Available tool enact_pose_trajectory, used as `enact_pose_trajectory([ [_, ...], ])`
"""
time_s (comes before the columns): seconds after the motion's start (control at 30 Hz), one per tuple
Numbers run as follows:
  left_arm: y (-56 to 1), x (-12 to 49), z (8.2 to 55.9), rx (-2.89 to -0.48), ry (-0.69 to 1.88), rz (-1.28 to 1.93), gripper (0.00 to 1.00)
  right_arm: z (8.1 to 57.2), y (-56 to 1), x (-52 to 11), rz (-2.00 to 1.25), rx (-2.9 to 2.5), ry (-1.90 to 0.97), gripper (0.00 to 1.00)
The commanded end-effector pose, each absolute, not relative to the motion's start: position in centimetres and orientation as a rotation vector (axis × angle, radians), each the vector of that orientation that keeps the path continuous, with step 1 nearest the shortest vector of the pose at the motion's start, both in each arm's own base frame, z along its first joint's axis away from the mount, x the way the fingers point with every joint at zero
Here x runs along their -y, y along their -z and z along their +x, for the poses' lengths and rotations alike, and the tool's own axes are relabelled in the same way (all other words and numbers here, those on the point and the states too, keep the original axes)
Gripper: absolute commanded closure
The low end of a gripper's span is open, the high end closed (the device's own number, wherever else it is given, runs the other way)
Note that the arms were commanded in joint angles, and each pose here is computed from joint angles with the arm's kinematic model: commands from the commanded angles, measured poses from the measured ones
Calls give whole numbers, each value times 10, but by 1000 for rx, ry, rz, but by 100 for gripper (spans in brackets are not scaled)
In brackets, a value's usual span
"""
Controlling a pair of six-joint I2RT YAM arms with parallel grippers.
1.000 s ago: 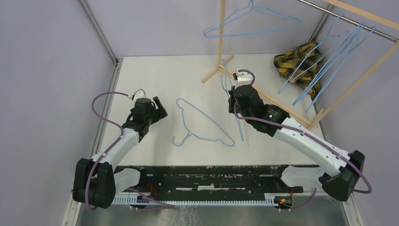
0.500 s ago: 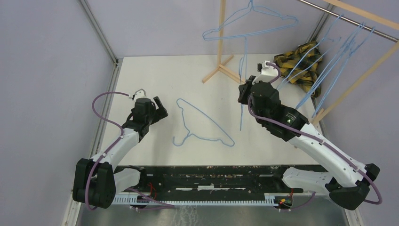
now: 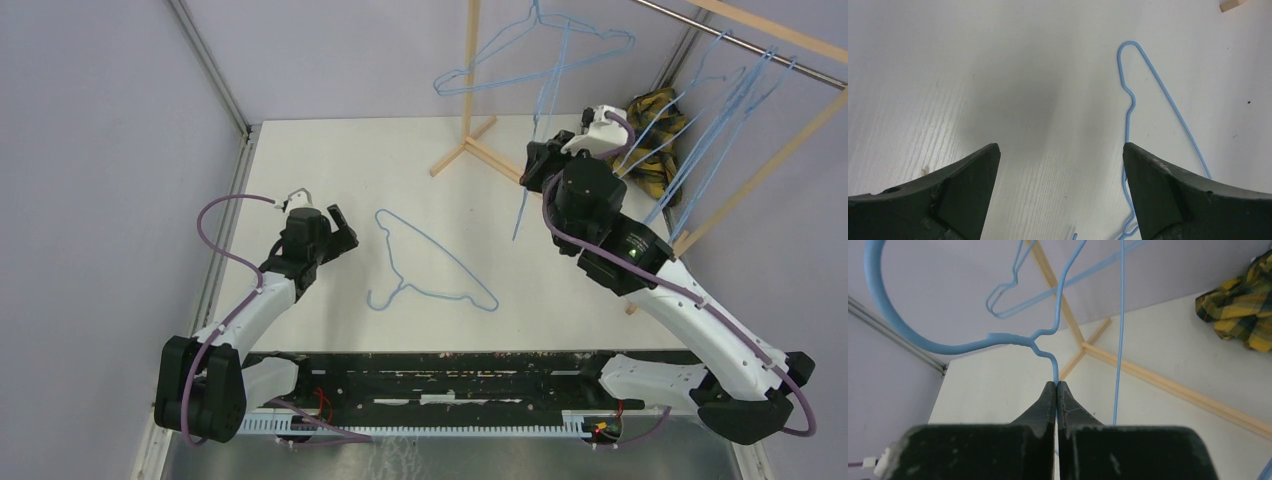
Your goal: Organize the hangers
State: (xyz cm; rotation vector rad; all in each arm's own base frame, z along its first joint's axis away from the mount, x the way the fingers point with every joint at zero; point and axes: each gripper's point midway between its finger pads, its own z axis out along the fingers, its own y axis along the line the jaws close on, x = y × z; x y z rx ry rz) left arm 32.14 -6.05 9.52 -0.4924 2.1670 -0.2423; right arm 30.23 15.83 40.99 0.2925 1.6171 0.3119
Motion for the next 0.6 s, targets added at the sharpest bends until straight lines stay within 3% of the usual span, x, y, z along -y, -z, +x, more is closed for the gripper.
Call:
enact_pose_trajectory([
  [0.0, -114, 67, 333, -2102, 304, -515, 0, 312, -480, -143, 361, -1434, -264, 99],
  [0.27, -115, 66, 333, -2097, 298, -517, 0, 350, -511, -126, 406, -1366, -151, 100],
  [0.57, -111, 67, 335, -2106, 299, -517, 1, 382, -507, -102, 465, -1353, -89, 99],
])
